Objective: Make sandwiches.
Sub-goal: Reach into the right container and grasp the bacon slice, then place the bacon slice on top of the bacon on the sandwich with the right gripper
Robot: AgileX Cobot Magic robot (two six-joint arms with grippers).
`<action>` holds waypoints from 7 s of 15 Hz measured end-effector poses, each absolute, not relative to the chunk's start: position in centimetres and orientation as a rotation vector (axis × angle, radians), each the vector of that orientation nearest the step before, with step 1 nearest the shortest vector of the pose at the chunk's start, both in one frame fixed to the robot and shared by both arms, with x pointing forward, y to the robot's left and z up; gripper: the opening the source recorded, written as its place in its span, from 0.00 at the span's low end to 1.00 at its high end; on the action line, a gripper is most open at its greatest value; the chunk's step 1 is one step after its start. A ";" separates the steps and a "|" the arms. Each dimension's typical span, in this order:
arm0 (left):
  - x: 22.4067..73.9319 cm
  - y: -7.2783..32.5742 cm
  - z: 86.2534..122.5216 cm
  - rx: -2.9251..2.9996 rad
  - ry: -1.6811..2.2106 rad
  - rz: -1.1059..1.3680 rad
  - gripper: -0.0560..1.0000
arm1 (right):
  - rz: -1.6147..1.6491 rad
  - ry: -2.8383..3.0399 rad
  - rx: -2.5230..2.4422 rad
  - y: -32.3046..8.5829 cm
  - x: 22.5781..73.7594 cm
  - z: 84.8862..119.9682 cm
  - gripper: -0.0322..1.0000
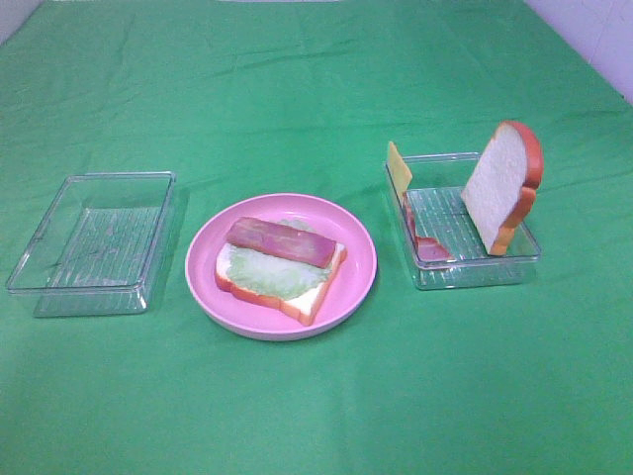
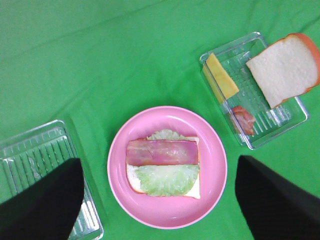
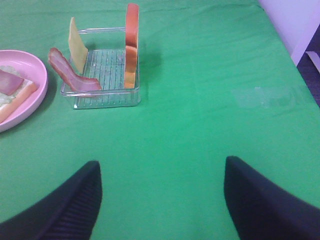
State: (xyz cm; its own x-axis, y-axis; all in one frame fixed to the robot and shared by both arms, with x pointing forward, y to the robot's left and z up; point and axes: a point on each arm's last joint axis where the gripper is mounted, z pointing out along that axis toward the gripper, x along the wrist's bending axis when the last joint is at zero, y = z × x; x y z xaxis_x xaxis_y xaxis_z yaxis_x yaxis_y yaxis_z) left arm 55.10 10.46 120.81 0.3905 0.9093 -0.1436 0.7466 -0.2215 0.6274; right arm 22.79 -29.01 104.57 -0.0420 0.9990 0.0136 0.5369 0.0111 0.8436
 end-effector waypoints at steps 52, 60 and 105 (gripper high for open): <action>23.5 30.5 105.3 1.760 1.116 0.567 0.79 | 0.254 2.562 1.947 -13.6 60.0 101.3 0.67; 23.5 30.5 105.3 1.761 1.114 0.568 0.79 | -0.024 2.591 1.955 -12.8 63.6 94.5 0.63; 23.5 30.5 105.3 1.761 1.114 0.568 0.79 | 1.177 2.928 2.162 -2.5 62.4 94.3 0.03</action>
State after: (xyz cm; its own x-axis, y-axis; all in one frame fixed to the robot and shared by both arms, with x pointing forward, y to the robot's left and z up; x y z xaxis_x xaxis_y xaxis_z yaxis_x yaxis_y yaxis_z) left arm 23.50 30.50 105.30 0.4783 0.8730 -0.0953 0.4357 -0.1417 0.8889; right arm 62.40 -2.54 94.30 -0.2083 0.5735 0.7923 0.9623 0.2651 0.0611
